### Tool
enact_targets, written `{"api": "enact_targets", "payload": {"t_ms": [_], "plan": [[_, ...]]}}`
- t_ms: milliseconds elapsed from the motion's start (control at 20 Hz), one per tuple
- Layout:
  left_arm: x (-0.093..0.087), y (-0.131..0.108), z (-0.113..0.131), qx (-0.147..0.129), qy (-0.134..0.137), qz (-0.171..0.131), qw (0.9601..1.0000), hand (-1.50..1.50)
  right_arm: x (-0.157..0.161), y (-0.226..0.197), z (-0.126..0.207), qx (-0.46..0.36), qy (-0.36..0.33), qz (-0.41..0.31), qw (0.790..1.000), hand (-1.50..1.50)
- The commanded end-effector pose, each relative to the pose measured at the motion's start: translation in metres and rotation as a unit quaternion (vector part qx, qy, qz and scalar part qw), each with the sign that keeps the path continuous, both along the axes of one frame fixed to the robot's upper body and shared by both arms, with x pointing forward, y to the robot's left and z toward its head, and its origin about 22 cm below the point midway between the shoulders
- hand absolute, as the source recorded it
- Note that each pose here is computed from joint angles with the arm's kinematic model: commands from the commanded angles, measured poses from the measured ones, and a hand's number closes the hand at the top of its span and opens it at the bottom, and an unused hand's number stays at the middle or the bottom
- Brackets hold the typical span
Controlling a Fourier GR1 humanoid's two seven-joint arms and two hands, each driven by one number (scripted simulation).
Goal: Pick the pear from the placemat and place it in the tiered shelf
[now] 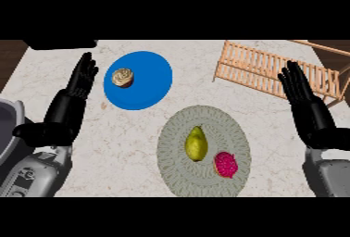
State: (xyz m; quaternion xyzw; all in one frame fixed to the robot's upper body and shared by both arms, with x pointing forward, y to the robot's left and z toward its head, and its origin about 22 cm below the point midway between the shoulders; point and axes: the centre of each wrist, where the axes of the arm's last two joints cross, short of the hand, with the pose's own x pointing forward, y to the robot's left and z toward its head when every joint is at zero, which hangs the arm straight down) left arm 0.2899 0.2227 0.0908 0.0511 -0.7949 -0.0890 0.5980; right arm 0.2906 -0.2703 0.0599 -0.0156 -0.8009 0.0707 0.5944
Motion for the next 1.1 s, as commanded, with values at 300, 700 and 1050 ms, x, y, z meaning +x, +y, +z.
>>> {"api": "enact_targets", "payload": {"t_ms": [300, 700, 1050], "plan": [[-0.038, 0.053, -0.093, -0.054, 0.274, 0.130, 0.9513, 0.00, -0.046, -0.103, 0.003, -0.328, 0.065, -0.263, 0.905, 1.50], [-0.042, 0.087, -0.115, -0.083, 0.347, 0.114, 0.9272, 0.00, -0.108, -0.005, 0.005, -0.254, 0.112, -0.287, 0.917, -1.50], [-0.047, 0.066, -0.110, -0.075, 0.350, 0.097, 0.9287, 0.00, -0.143, 0.052, 0.070, -0.294, 0.164, -0.182, 0.924, -1.50]]}}
